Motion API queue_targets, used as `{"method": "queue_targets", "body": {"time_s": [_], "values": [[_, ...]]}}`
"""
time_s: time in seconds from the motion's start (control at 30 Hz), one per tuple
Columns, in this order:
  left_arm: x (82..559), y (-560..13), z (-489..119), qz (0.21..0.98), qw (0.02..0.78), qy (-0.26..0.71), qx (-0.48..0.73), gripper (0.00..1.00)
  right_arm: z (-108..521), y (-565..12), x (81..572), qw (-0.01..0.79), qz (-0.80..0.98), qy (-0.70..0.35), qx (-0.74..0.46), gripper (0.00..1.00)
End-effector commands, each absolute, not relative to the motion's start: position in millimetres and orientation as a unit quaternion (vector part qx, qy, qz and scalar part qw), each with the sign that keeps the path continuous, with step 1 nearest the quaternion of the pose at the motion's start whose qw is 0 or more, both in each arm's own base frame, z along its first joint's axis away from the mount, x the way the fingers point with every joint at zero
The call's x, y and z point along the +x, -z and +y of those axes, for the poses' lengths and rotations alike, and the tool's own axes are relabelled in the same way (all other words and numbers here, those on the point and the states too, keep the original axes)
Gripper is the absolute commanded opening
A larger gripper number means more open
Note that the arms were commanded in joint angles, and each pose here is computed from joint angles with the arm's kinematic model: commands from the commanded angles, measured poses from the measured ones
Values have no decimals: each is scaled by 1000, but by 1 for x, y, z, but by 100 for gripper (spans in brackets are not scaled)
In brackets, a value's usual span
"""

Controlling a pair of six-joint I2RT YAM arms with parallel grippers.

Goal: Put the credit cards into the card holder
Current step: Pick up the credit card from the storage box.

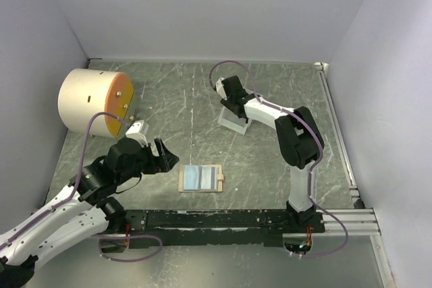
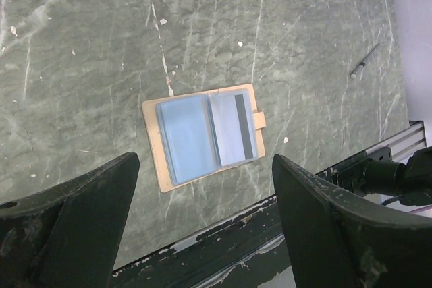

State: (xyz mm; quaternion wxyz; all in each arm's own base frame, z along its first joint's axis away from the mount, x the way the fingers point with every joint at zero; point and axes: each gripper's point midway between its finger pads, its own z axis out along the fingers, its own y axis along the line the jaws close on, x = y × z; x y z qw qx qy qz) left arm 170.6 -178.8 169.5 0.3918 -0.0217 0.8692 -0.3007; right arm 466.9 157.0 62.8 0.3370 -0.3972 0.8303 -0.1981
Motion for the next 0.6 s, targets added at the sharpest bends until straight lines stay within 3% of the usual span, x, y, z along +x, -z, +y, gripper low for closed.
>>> {"method": "queue_targets", "body": {"time_s": [0.0,0.57], "values": [[173,-175,-178,867,399,297,-25,91,152,-71,480,354,820,222,-391,45],[173,-174,-176,866,400,297,-33,91,147,-67,484,351,819,239,-387,35]]}}
